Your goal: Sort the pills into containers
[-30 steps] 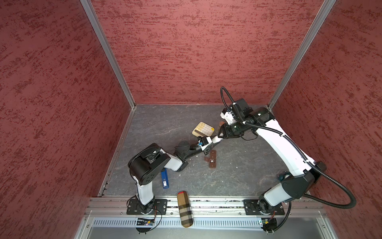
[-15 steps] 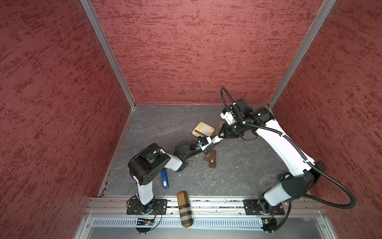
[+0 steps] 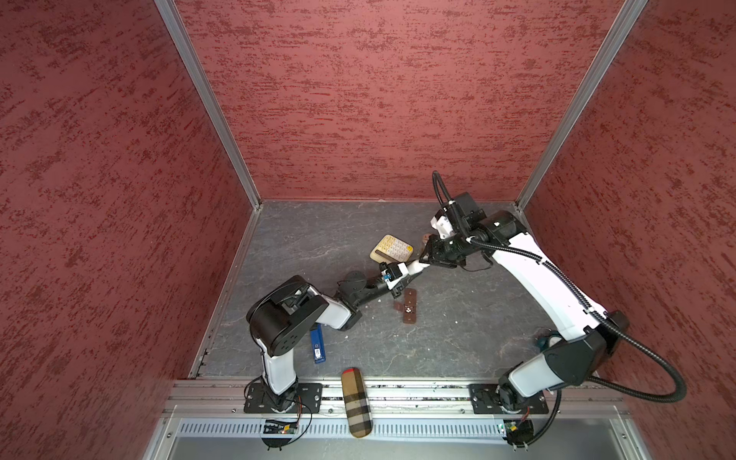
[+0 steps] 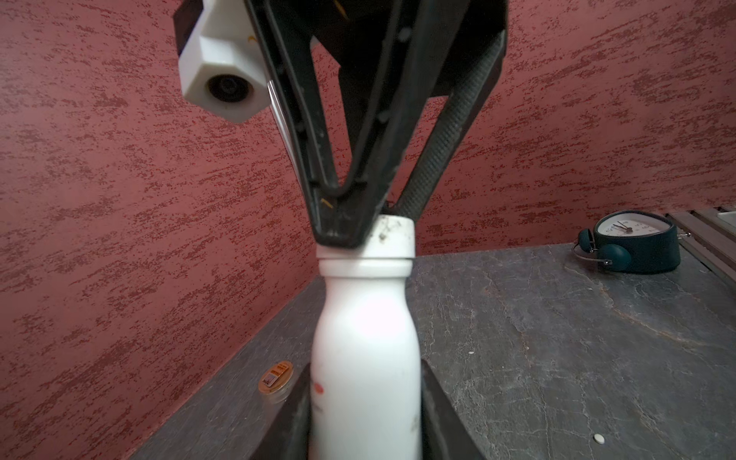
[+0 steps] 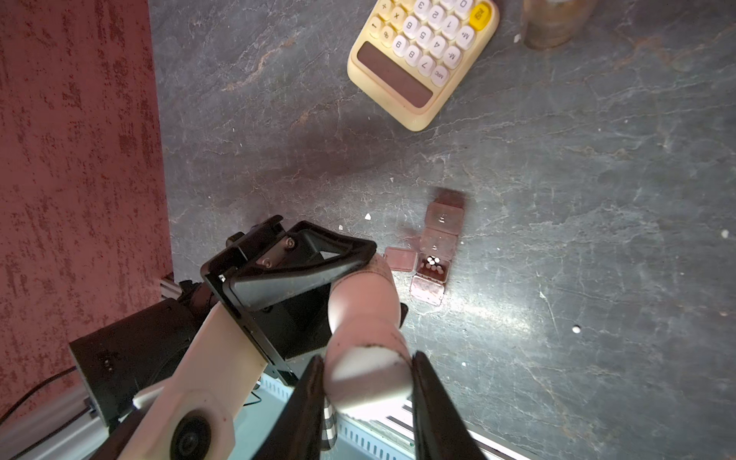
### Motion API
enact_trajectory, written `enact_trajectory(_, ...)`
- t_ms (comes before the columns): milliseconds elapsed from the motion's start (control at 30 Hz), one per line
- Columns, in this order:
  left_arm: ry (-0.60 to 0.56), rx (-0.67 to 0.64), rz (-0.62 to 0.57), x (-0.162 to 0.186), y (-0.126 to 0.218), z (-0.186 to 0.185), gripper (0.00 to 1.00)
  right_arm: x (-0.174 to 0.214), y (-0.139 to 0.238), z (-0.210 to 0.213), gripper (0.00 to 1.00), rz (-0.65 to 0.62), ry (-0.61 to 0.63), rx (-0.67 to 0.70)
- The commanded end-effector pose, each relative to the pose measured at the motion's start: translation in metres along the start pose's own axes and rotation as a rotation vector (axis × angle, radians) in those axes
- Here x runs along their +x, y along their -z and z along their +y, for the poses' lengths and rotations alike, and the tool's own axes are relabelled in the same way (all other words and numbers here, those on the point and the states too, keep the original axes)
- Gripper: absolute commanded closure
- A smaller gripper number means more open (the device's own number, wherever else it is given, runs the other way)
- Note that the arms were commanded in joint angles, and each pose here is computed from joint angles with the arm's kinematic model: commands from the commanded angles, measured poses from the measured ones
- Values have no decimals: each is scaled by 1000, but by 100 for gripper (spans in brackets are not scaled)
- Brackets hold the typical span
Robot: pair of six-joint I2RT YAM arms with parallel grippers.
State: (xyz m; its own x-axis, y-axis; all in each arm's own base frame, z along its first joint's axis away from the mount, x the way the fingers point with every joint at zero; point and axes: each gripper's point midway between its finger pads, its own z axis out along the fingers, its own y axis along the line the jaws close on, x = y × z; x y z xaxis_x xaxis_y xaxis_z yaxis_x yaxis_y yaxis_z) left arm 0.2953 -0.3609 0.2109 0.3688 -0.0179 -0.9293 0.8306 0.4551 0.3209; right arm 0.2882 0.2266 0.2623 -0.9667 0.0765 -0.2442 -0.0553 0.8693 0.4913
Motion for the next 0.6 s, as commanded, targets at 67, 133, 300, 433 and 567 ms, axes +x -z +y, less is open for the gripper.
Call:
enact_trajectory(67, -31, -31, -16, -4, -1, 5, 100, -2, 6, 6, 82, -26, -62, -29)
enact_trajectory(133, -28, -29, -17, -4, -1, 4, 100, 0, 5, 5, 82, -19, -53, -25)
enact_trajectory(300, -15, -26, -15, -3, 0, 3, 68, 0, 9, 2, 84, -21, -20, -1)
enact_trajectory(433, -12, -25, -9, -1, 0, 2, 33, -2, 15, -2, 85, -29, 7, 40)
enact_trajectory(567, -10, -25, -6, -1, 0, 0, 18, -4, 18, -6, 85, -31, 24, 73)
